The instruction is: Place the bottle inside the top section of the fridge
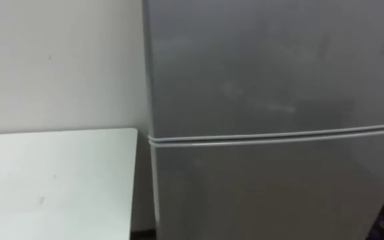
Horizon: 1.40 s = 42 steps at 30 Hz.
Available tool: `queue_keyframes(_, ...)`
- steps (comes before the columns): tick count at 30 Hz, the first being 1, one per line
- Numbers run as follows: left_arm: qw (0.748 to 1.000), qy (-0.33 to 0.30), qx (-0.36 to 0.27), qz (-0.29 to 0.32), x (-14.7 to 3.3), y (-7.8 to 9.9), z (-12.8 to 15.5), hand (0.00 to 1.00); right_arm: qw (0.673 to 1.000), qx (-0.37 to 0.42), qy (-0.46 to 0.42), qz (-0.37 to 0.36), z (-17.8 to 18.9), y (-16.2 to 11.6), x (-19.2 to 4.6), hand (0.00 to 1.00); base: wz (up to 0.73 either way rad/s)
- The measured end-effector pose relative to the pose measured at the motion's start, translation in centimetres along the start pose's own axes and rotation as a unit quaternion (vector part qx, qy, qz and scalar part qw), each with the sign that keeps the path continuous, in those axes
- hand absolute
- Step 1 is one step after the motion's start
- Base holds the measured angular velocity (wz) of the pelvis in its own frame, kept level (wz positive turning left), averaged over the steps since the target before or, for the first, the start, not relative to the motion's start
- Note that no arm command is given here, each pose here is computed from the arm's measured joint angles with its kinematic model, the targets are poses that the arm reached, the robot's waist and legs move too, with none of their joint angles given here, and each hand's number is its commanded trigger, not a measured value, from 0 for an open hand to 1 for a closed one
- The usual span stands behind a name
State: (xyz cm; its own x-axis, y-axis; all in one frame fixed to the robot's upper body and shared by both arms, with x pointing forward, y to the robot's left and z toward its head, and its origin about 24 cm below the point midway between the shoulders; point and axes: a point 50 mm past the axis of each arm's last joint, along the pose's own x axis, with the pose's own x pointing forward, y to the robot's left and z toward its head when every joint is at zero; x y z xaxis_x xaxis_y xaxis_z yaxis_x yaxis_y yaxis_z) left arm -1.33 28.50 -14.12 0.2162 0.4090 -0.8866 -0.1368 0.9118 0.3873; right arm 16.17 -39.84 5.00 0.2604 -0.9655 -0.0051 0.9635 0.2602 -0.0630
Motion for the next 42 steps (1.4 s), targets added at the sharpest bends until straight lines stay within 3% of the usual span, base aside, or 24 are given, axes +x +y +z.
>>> queue_keyframes(4,0.999,0.000,-0.036,0.003,0.1,0.0,0.1,0.00,0.998,-0.036,0.023,-0.036,-1.9,-2.5,-0.4,0.00,-0.04)
queue_keyframes(9,0.998,0.003,-0.061,0.014,0.0,0.0,-0.1,0.00,0.986,-0.071,0.121,-0.089,-7.1,-5.8,-2.3,0.00,0.00)
queue_keyframes(14,0.996,0.024,-0.085,0.015,-0.3,-0.8,-1.5,0.00,0.954,-0.103,0.242,-0.145,-12.5,-9.7,-5.7,0.00,-0.02)
queue_keyframes(21,0.993,0.039,-0.108,0.011,-0.4,-1.9,-2.3,0.00,0.913,-0.171,0.343,-0.139,-17.0,-11.8,-10.6,0.00,-0.06)
queue_keyframes(27,0.994,0.062,-0.092,0.003,-0.7,-2.4,-3.6,0.00,0.889,-0.264,0.370,-0.056,-18.9,-12.8,-13.2,0.00,-0.02)
queue_keyframes(33,0.996,0.055,-0.066,-0.015,-0.6,-3.2,-3.1,0.00,0.872,-0.311,0.366,0.091,-19.7,-10.7,-14.5,0.00,0.00)
queue_keyframes(42,0.998,0.034,-0.039,-0.029,-0.3,-4.2,-1.6,0.00,0.811,-0.361,0.359,0.287,-20.9,-7.7,-17.2,0.00,0.00)
